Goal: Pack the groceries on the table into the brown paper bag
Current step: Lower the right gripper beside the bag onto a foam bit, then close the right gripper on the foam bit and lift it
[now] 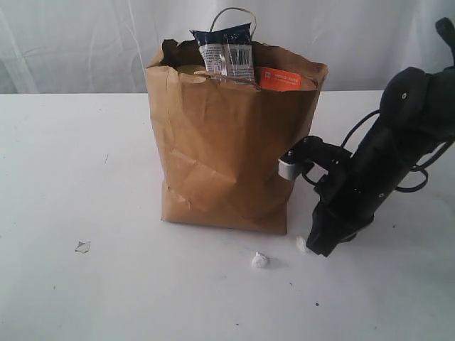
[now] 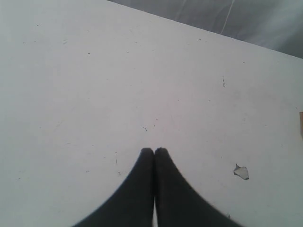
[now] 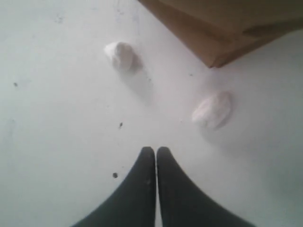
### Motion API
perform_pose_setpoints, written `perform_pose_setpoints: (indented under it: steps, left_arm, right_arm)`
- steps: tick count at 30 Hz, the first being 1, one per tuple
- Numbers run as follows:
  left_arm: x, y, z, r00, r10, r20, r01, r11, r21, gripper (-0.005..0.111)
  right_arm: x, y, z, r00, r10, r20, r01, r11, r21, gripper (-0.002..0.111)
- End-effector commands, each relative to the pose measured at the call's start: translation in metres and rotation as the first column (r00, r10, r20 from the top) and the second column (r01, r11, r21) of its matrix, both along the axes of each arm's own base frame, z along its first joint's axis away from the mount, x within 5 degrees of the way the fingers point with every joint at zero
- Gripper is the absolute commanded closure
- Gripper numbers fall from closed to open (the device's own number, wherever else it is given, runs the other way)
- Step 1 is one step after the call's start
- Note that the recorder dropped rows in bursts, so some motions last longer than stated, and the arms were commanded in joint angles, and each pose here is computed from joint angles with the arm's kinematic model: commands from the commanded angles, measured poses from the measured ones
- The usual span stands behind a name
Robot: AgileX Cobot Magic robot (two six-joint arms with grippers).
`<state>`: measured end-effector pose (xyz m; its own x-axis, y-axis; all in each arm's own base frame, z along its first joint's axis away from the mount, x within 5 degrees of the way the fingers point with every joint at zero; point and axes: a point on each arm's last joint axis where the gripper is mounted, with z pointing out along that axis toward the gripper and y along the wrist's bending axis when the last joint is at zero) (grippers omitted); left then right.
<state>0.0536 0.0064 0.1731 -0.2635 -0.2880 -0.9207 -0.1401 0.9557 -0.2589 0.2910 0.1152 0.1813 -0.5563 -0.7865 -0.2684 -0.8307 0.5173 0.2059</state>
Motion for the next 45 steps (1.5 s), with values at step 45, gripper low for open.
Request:
perform_pose_setpoints:
  steps: [45]
  left_arm:
    - [0.000,0.000,-0.001,1.000,0.004,0.001,-0.004,1.000,0.002,0.107]
  right_arm:
    - [0.018,0.012,-0.038,0.987,-0.135,0.083,0.140,0.988,-0.060,0.108]
